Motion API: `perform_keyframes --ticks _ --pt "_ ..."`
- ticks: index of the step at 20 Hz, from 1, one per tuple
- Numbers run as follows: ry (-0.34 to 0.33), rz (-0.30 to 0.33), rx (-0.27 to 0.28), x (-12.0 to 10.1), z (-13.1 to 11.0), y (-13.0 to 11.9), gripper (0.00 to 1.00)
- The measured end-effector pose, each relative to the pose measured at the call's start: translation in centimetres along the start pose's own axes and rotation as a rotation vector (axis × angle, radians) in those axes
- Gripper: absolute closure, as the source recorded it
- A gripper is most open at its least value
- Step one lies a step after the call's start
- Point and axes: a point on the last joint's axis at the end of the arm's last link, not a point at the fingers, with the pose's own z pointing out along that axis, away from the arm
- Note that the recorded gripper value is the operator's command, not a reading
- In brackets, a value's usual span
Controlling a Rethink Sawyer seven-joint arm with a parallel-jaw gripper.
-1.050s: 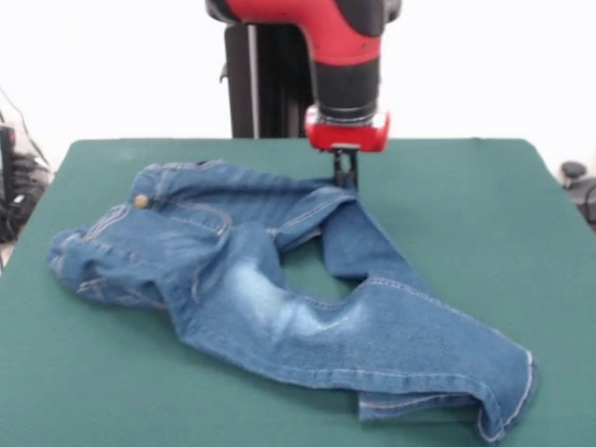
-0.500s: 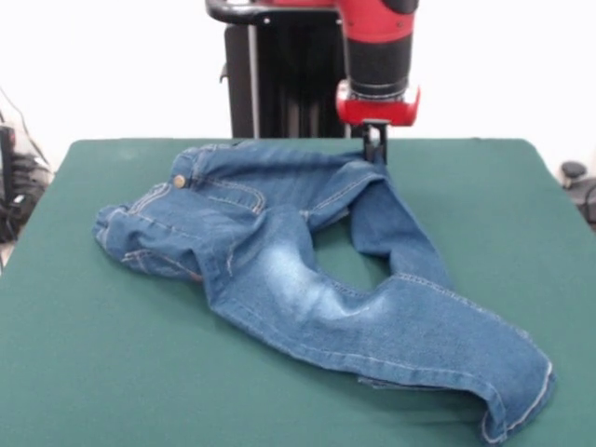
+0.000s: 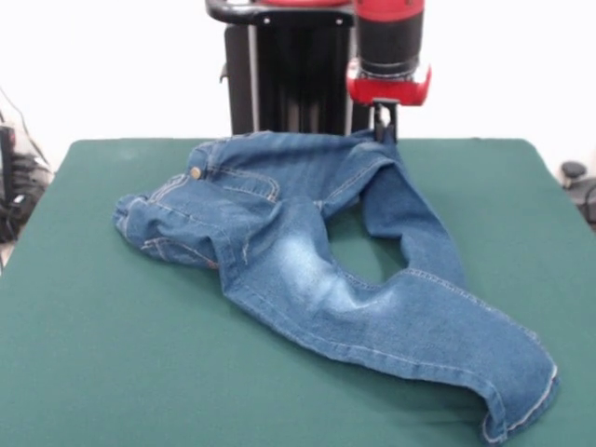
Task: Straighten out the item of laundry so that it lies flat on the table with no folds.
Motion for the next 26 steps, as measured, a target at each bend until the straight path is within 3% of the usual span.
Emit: perform_keyframes --ticks 15,26 --pt "0.121 0.097 -0.026 1.2 -3.6 0.6 1.00" --pt "0.256 0.030 -0.035 3.9 -8.7 3.7 1.00"
